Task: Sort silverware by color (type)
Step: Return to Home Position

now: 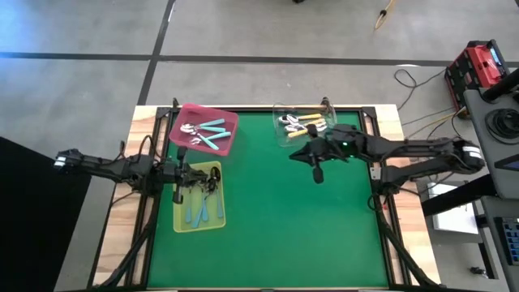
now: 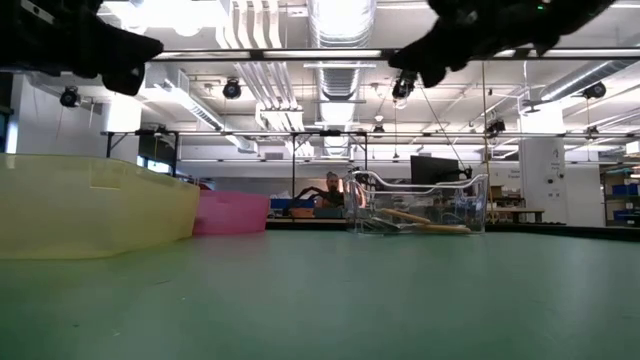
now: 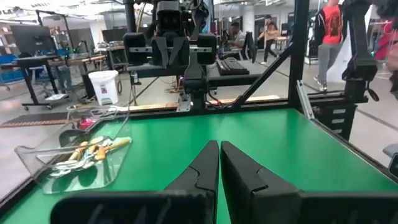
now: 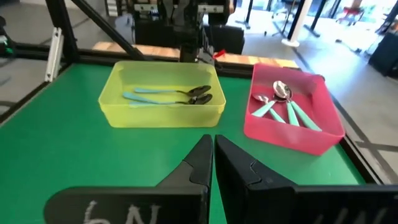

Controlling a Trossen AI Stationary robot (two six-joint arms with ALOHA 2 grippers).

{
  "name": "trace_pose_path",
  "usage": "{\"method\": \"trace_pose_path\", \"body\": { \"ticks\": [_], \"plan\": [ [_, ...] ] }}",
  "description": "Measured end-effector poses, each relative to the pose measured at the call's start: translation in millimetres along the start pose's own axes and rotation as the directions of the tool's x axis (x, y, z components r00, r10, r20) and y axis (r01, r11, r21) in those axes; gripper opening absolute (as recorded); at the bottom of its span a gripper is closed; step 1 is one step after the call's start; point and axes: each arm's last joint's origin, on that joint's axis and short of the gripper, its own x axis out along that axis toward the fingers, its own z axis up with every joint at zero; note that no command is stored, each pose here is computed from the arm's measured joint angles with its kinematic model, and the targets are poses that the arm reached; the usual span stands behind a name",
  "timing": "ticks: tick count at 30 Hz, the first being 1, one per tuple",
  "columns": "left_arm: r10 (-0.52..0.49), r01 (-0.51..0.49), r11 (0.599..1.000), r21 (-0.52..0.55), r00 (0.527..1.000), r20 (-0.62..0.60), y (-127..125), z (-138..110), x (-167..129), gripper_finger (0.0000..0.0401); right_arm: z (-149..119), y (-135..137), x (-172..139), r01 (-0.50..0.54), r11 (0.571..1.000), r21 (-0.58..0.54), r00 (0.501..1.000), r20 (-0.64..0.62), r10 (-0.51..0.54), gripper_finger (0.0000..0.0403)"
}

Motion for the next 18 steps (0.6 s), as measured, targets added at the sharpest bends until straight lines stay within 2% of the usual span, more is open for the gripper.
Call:
{"method": "trace_pose_path", "body": {
  "ticks": [9,18],
  "plan": [
    [0.001,-0.001,1.0,-0.027,1.0,0.017,-1.3,-16.3,0.9,0.0,-26.7,13.9,-40.8,0.043,0.999,0.009,0.995,0.095,-0.044,0.0009],
    [0.004,-0.001,0.998,-0.07,0.999,0.041,-1.8,-25.0,1.0,0.0,-45.0,23.7,-68.8,0.065,0.997,0.031,0.984,0.164,-0.069,0.0009]
  ]
}}
